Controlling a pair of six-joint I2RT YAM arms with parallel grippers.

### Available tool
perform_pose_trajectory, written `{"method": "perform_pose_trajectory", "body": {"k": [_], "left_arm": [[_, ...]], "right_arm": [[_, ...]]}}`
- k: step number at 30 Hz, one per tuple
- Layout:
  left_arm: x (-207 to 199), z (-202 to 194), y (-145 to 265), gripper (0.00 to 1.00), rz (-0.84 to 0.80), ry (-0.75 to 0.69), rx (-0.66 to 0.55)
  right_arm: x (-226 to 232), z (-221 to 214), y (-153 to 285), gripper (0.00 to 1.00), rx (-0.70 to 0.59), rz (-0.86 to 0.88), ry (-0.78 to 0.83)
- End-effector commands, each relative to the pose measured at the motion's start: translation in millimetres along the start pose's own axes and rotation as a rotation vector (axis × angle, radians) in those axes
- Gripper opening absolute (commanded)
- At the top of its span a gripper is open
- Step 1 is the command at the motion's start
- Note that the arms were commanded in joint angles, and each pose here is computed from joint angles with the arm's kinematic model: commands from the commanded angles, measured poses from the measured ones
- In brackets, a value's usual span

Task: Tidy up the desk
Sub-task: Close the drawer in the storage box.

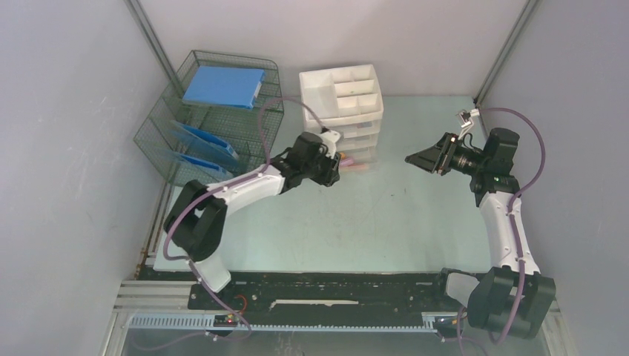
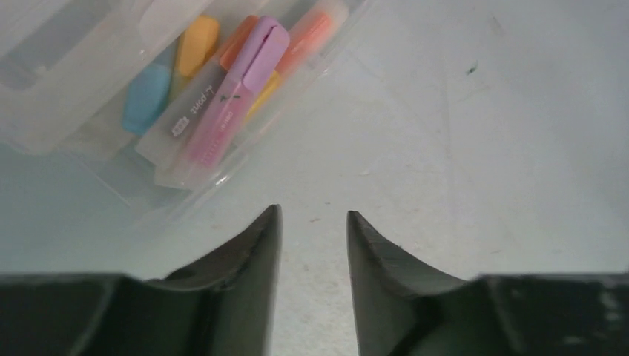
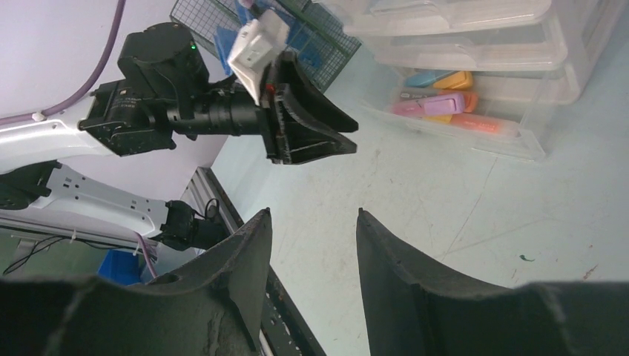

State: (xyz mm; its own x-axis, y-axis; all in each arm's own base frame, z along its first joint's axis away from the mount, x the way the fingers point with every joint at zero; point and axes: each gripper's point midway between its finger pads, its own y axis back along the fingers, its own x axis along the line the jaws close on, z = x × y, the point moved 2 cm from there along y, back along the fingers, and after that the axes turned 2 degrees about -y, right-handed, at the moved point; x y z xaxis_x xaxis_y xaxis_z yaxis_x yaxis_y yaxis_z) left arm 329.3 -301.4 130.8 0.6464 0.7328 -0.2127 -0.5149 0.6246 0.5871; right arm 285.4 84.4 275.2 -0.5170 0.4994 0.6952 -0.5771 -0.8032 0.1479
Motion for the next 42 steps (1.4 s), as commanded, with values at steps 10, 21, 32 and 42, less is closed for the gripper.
{"method": "perform_pose_trajectory", "body": {"k": [10,21,32,42], "left_arm": [[18,-5,-39,0.03,0.253,-0.581,0.246],[55,3,-67,0.08,0.432,-0.842,0.315],[86,20,-86,0.54,0.596,-0.88,0.289],[102,37,-89,0.66,0.604,-0.831,0.262]], "right_arm": [[-2,6,1,0.53,-0.009,0.004,0.051],[-4,6,1,0.53,-0.009,0.0,0.053],[-3,7,2,0.53,-0.013,0.0,0.053],[-4,8,4,0.53,-0.019,-0.003,0.054]]}}
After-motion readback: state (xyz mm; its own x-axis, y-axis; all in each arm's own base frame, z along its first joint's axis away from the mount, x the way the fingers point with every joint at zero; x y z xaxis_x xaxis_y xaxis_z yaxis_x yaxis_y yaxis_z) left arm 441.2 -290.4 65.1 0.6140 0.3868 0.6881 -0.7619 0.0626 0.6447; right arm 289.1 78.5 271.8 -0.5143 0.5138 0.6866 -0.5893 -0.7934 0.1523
